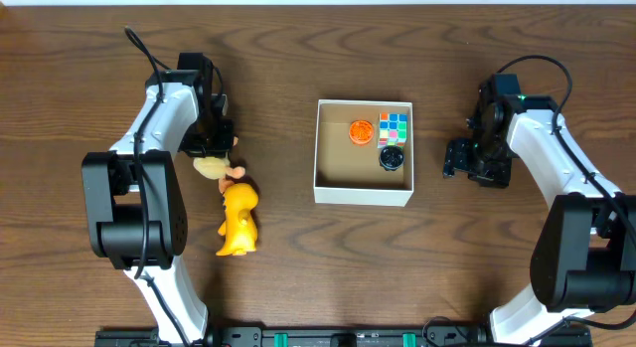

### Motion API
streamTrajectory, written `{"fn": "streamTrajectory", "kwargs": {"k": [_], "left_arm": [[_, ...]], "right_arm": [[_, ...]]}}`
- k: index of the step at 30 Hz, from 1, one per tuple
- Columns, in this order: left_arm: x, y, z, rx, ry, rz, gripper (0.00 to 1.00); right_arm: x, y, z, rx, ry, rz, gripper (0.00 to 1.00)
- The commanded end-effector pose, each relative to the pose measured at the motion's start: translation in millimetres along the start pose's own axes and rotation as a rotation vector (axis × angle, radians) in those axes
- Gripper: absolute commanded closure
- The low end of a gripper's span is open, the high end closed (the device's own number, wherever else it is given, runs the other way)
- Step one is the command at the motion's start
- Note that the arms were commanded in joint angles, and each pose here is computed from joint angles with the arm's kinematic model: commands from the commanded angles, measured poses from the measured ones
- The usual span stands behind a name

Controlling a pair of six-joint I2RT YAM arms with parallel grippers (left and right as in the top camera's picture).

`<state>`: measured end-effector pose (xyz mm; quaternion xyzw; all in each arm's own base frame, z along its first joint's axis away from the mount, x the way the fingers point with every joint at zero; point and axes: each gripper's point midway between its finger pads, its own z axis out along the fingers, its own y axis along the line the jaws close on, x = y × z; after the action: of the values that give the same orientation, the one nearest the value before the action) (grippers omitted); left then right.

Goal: Pack container
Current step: 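Carry the yellow plush duck with left gripper into the box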

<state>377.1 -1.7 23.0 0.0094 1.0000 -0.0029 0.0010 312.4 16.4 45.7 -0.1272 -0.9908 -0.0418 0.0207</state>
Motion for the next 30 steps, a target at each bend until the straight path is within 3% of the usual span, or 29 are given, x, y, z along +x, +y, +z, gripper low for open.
{"fn": "streamTrajectory", "kwargs": {"k": [1, 4, 8, 12, 14, 18, 22, 30], "left_arm": [[-24, 1, -38, 0.003, -0.121, 0.005, 0.81], [-50, -2, -91, 0.001, -0.274, 0.014, 0.94], [-71, -24, -174, 0.005, -0.471, 0.078, 0.94], [-68, -74, -229, -0.008, -0.602, 0.340, 0.94], [-56, -113, -240, -0.022, -0.633, 0.554, 0.94], [-32, -183, -235, -0.042, -0.635, 0.939, 0.94], [-15, -233, -213, -0.040, -0.593, 1.177, 0.94], [-11, -262, -144, -0.018, -0.430, 1.270, 0.94]], "right_arm": [[-1, 0, -6, 0.009, -0.023, -0.019, 0.28], [-1, 0, -6, 0.009, -0.021, -0.019, 0.29], [-1, 0, -6, 0.009, -0.021, -0.019, 0.29], [-2, 0, -6, 0.008, -0.025, -0.020, 0.29], [-2, 0, -6, 0.007, -0.027, -0.020, 0.29], [-3, 1, -6, 0.007, -0.028, -0.019, 0.29], [-3, 0, -6, 0.007, -0.029, -0.020, 0.29], [-2, 1, -6, 0.007, -0.028, -0.020, 0.29]]}}
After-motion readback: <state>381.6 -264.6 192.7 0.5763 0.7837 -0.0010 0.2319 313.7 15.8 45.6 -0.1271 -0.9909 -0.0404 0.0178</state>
